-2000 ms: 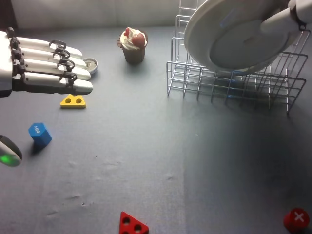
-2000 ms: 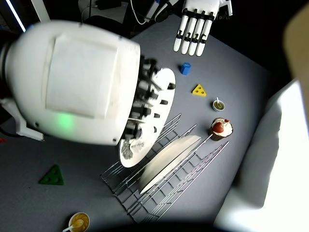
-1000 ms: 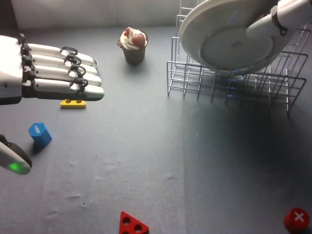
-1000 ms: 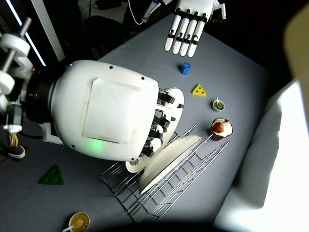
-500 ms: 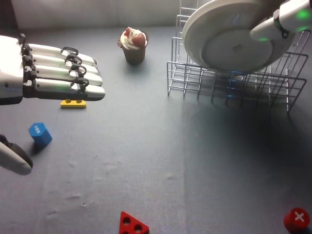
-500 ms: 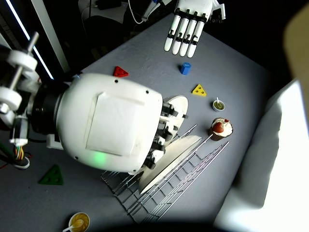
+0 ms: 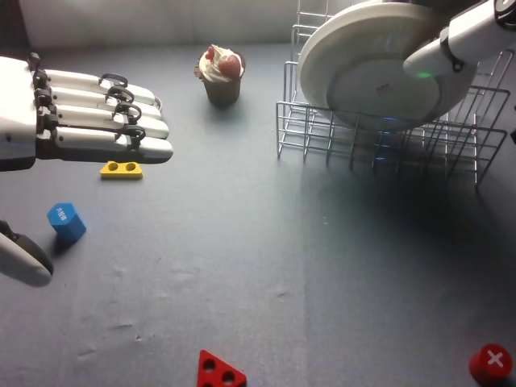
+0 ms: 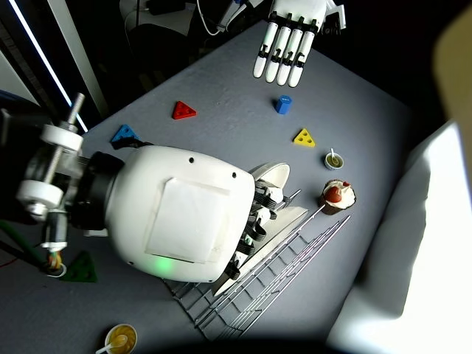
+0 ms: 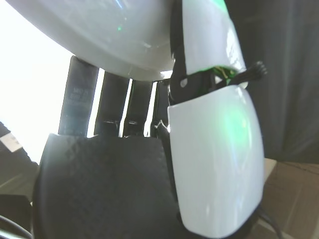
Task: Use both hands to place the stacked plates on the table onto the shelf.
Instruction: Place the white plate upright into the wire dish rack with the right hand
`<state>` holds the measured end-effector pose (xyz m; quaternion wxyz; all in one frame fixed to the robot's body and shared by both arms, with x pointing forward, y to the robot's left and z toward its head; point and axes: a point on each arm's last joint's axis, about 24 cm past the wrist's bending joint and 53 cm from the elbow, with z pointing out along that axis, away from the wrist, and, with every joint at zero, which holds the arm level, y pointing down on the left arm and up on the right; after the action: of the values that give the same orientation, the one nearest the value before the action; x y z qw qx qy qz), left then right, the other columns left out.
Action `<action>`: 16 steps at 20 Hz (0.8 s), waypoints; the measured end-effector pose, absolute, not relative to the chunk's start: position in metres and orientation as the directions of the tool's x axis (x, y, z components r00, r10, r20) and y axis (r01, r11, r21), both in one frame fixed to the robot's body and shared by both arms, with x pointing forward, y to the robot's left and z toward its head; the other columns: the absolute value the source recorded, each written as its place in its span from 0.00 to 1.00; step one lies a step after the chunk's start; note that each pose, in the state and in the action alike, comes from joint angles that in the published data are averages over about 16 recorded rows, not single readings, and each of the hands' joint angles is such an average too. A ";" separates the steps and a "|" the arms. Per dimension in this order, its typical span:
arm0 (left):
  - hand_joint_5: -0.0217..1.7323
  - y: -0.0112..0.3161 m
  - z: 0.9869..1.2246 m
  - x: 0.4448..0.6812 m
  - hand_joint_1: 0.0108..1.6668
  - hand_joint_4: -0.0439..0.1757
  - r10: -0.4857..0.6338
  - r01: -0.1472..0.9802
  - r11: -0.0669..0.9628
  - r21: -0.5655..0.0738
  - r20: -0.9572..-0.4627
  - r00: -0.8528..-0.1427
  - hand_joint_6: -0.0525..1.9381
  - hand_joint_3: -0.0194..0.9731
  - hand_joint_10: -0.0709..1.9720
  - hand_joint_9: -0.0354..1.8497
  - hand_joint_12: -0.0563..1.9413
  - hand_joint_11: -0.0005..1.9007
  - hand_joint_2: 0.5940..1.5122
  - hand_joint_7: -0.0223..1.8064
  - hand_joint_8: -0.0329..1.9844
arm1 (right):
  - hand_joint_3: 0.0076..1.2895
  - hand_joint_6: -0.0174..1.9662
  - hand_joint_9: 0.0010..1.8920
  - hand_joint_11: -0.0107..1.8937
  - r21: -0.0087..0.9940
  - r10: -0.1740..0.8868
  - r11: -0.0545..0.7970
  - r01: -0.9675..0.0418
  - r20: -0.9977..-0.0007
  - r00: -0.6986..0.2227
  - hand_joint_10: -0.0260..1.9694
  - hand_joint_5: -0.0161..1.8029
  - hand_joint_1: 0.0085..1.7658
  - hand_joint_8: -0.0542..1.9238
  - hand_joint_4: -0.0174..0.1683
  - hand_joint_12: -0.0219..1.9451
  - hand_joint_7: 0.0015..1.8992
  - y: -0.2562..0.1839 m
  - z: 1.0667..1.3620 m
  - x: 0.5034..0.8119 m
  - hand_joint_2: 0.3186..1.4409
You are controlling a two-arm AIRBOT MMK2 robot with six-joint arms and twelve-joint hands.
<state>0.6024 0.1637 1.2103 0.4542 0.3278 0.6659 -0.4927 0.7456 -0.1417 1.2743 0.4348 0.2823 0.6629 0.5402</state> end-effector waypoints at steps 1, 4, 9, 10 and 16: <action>0.06 0.164 1.211 0.602 0.04 0.20 -0.013 0.884 0.299 -0.360 -0.928 -0.373 0.03 0.04 0.04 0.08 0.03 0.06 0.37 0.07 0.02 | 0.00 0.51 0.60 0.56 0.962 0.845 0.257 -0.093 -0.270 -0.462 0.30 0.47 0.81 0.35 0.04 0.48 0.53 -0.142 1.273 0.747 0.57; 0.06 0.164 1.211 0.603 0.04 0.20 -0.018 0.882 0.299 -0.364 -0.927 -0.376 0.03 0.04 0.04 0.08 0.03 0.06 0.37 0.07 0.02 | 0.00 0.52 0.60 0.58 0.963 0.847 0.256 -0.086 -0.266 -0.461 0.23 0.48 0.78 0.28 0.04 0.36 0.53 -0.142 1.270 0.750 0.58; 0.05 0.164 1.213 0.603 0.04 0.20 -0.026 0.880 0.297 -0.370 -0.925 -0.380 0.03 0.04 0.04 0.08 0.03 0.06 0.37 0.07 0.02 | 0.00 0.52 0.59 0.61 0.964 0.849 0.253 -0.077 -0.259 -0.461 0.12 0.49 0.74 0.17 0.04 0.16 0.53 -0.141 1.267 0.752 0.61; 0.05 0.164 1.213 0.603 0.04 0.20 -0.027 0.880 0.297 -0.371 -0.924 -0.381 0.03 0.04 0.04 0.08 0.03 0.06 0.38 0.07 0.02 | 0.00 0.50 0.59 0.61 0.965 0.849 0.251 -0.075 -0.257 -0.461 0.10 0.49 0.73 0.14 0.05 0.12 0.52 -0.141 1.266 0.752 0.62; 0.06 0.163 1.214 0.602 0.04 0.20 -0.032 0.879 0.295 -0.375 -0.923 -0.383 0.03 0.04 0.04 0.08 0.03 0.06 0.38 0.08 0.02 | 0.00 0.31 0.55 0.61 0.967 0.850 0.243 -0.073 -0.249 -0.464 0.02 0.46 0.68 0.03 0.06 0.03 0.48 -0.139 1.266 0.750 0.63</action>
<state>0.6022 0.1632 1.2136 0.4548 0.3189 0.6637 -0.5010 0.7501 -0.1393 1.2659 0.4268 0.2931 0.6630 0.5407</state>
